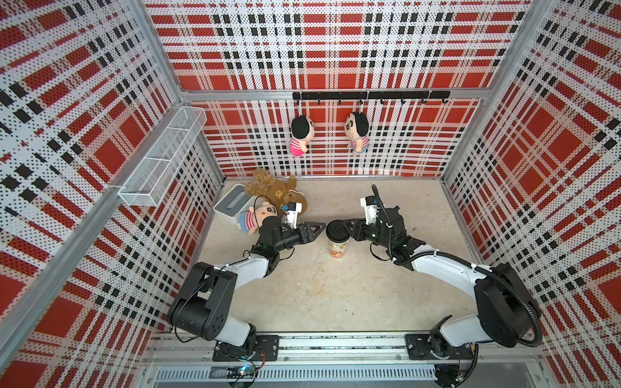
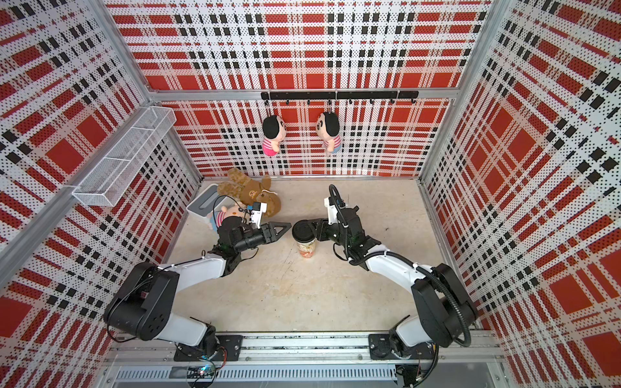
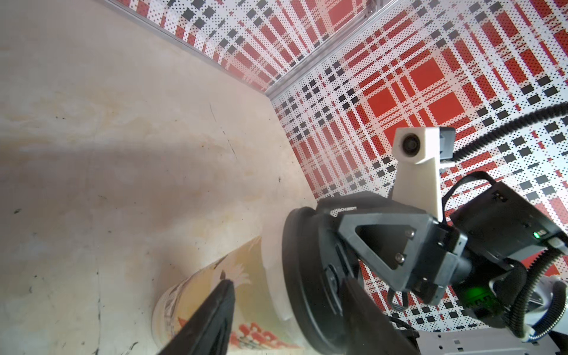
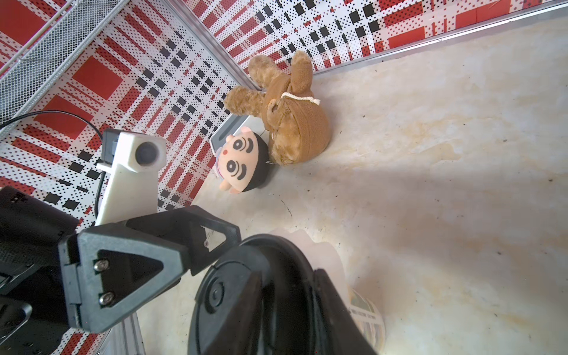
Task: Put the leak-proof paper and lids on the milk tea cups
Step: Secure the cup lid on the cup.
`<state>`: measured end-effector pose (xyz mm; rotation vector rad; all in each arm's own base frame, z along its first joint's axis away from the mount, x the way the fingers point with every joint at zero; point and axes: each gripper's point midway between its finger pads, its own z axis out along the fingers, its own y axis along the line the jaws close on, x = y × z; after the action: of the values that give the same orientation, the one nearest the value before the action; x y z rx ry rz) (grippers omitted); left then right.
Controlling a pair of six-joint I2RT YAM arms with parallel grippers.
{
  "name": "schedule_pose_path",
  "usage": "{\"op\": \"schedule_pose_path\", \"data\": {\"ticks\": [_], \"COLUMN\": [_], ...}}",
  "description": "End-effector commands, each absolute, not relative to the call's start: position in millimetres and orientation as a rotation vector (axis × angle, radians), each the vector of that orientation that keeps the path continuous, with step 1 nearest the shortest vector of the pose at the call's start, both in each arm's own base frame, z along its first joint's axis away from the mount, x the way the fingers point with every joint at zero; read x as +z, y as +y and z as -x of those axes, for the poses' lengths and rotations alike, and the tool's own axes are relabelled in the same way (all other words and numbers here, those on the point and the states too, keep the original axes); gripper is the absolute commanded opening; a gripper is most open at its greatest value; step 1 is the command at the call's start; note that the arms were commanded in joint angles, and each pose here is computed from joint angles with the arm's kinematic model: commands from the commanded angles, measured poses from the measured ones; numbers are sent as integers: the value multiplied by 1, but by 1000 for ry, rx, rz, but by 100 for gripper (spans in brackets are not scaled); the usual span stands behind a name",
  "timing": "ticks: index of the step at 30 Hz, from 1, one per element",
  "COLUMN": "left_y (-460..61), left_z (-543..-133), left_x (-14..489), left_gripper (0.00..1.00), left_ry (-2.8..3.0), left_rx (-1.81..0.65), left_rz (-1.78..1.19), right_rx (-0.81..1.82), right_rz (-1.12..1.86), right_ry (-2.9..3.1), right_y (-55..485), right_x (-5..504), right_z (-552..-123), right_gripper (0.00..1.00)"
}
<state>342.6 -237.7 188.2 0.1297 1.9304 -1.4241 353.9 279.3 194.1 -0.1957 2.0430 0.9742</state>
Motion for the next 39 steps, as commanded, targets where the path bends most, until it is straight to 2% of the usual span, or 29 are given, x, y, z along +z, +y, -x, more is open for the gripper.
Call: {"op": "schedule_pose_path", "data": {"ticks": [1, 16, 22, 25, 29, 32, 39], "left_y": [-245, -243, -215, -197, -186, -189, -189], "left_z": [-341, -334, -321, -307, -286, -282, -321], "left_x": [193, 144, 72, 39, 15, 23, 96], "left_gripper": [59, 53, 46, 45, 45, 45, 46], "left_ry": [1900, 2038, 2300, 2430, 2501, 2469, 2282], "left_rx": [-1443, -1432, -1236, -1051, -990, -1020, -1025], "left_rz": [-184, -147, 28, 78, 120, 118, 45], "right_rx": [830, 821, 789, 752, 736, 740, 752], "right_rz": [202, 240, 229, 264, 261, 267, 295], "right_ry": [2344, 2347, 2374, 2390, 2401, 2398, 2365], "right_y": [260, 266, 262, 259, 257, 257, 262], "right_x": [105, 106, 98, 93, 89, 88, 97], "right_z": [-328, -329, -328, -327, -326, -325, -330], "right_gripper": [30, 29, 27, 27, 26, 26, 26]}}
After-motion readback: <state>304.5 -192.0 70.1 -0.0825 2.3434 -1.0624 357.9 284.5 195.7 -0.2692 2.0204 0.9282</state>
